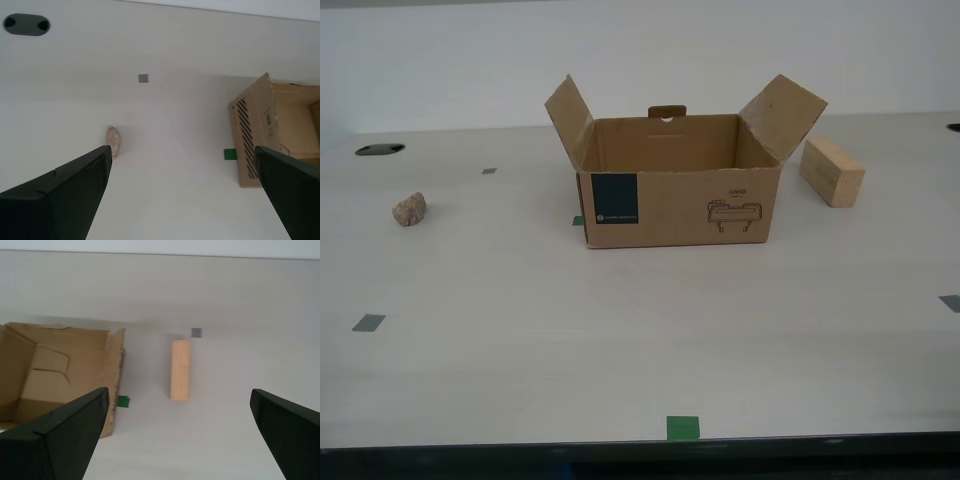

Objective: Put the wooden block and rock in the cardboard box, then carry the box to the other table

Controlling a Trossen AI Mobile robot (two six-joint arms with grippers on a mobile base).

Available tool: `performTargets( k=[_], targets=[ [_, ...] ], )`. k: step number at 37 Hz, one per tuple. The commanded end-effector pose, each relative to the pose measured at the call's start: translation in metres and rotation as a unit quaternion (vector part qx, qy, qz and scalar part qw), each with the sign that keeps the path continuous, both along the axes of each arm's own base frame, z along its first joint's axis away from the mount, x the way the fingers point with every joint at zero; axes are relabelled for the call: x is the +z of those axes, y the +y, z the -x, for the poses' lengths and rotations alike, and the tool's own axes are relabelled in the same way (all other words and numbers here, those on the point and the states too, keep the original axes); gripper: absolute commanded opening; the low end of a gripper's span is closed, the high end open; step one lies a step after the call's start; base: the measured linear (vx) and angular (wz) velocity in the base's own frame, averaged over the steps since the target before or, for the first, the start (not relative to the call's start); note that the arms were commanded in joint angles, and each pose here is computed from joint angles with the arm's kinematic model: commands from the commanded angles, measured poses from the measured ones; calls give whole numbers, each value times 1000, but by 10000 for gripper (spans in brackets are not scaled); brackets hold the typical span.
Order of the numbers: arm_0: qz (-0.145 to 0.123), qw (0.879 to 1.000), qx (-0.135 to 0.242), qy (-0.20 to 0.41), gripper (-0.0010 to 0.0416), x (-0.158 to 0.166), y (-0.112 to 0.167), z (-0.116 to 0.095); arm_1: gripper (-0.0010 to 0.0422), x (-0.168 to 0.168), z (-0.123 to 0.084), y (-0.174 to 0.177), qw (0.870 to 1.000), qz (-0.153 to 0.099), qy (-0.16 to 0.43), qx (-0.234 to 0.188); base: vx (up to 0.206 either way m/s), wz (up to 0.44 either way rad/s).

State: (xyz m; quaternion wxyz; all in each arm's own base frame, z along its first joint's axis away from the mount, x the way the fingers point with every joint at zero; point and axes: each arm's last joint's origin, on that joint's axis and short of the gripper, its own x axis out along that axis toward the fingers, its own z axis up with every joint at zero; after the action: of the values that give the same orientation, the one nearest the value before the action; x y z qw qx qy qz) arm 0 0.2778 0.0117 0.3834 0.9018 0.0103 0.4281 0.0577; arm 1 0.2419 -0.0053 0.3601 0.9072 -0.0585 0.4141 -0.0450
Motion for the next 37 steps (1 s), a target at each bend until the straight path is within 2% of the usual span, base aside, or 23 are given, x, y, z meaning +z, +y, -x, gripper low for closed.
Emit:
performTargets(
  k=[1,5,12,19,23,33,37],
  targets=[
    [15,1000,-14,-8,394,11,-1,3,387,-1,2,1,1000,-16,12,12,0,0],
    [13,1000,-16,-14,394,20,-1,4,387,-3,3,2,999,-28,24,21,0,0],
    [14,1000,-17,19,394,20,-1,-3,387,-5,5,2,999,-29,37,20,0,0],
    [15,999,-16,41,394,12,0,-30,387,-5,6,2,998,-29,42,20,0,0],
    [26,998,-1,56,394,5,0,-46,387,-5,6,2,998,-29,43,19,0,0],
    [31,993,11,110,394,-20,1,-85,387,-7,8,2,998,-30,57,18,0,0],
    [18,992,20,125,394,-32,1,-100,387,-8,9,2,997,-30,62,18,0,0]
  ],
)
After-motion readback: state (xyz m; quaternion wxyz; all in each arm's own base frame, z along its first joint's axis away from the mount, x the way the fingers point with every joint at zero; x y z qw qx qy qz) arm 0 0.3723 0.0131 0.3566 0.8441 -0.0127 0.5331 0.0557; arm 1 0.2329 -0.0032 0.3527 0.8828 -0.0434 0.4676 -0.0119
